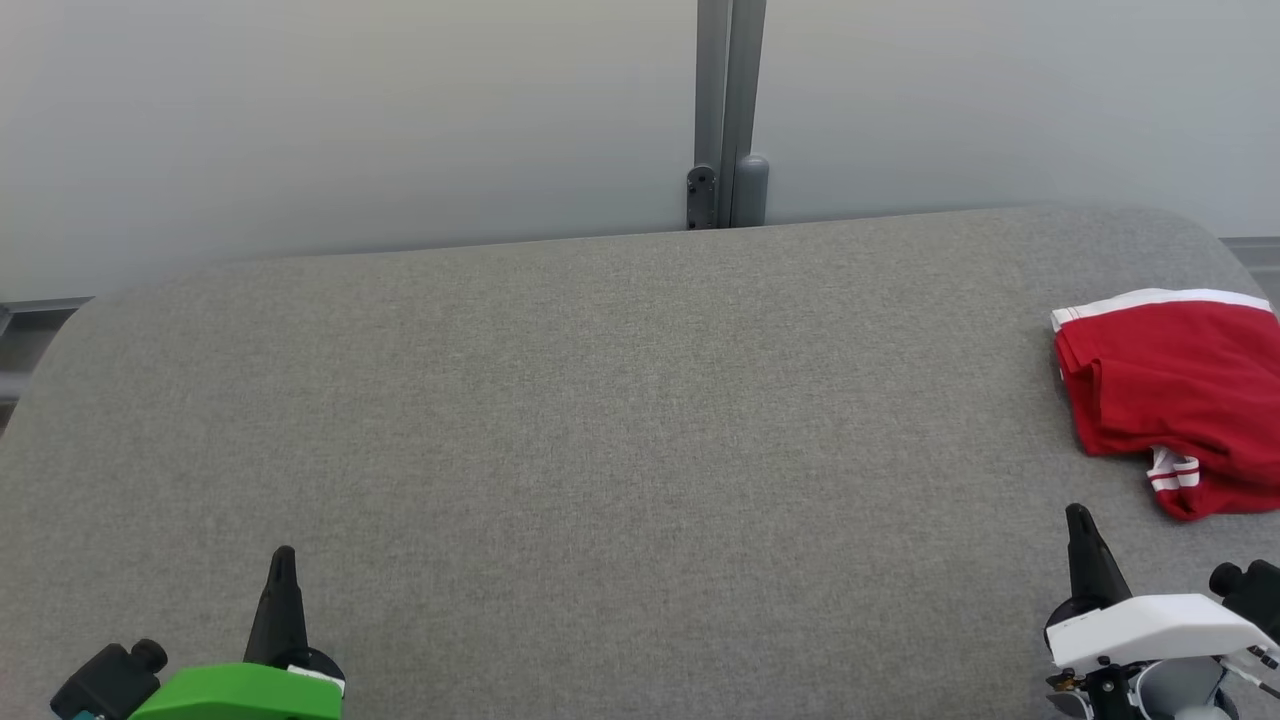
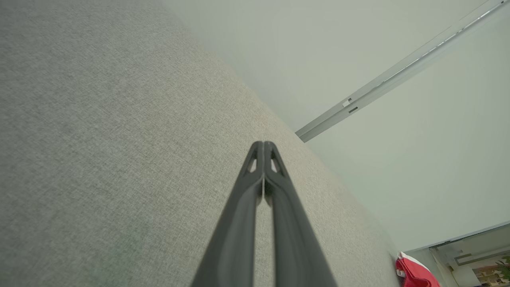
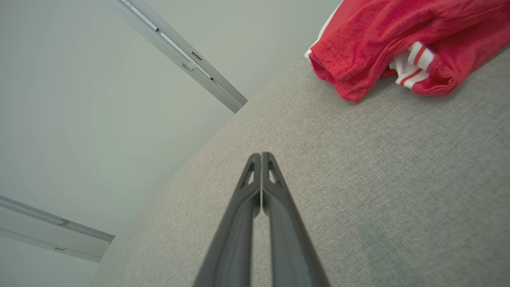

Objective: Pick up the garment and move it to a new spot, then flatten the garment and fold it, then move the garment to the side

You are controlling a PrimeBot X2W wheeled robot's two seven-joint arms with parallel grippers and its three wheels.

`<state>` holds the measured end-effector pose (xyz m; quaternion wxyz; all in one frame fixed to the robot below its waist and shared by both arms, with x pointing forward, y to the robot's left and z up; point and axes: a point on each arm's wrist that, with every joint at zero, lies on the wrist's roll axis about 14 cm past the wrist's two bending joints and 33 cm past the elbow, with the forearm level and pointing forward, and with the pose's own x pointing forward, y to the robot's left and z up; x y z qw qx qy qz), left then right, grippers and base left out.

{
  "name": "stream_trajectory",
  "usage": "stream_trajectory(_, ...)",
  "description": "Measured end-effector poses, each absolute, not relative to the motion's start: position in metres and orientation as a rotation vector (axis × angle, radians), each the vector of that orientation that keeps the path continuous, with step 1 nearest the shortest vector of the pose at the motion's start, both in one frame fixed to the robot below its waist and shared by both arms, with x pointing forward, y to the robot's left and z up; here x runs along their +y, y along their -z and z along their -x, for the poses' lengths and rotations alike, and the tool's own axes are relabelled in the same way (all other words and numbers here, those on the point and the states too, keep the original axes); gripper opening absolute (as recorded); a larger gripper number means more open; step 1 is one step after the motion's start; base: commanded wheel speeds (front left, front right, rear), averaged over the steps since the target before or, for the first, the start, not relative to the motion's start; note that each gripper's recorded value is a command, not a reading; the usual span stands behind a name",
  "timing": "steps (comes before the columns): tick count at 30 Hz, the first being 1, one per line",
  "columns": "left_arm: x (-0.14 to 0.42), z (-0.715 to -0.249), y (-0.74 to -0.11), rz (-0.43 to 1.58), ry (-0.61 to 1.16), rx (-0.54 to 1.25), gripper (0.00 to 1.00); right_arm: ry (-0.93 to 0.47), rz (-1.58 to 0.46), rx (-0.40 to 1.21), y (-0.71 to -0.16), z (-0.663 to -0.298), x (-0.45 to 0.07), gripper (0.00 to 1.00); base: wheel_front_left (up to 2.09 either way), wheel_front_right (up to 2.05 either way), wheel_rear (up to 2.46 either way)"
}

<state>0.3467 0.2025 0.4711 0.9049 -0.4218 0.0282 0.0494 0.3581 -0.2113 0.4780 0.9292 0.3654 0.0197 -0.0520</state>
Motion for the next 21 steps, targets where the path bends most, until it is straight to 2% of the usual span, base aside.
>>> stream_trajectory(21,0.203,-0.359,-0.479,1.103,-0.096,0.048,0.00,0.099,-1.018,0.037,-0.483,-0.367,-0.208,0.00,0.00,0.00,0.00)
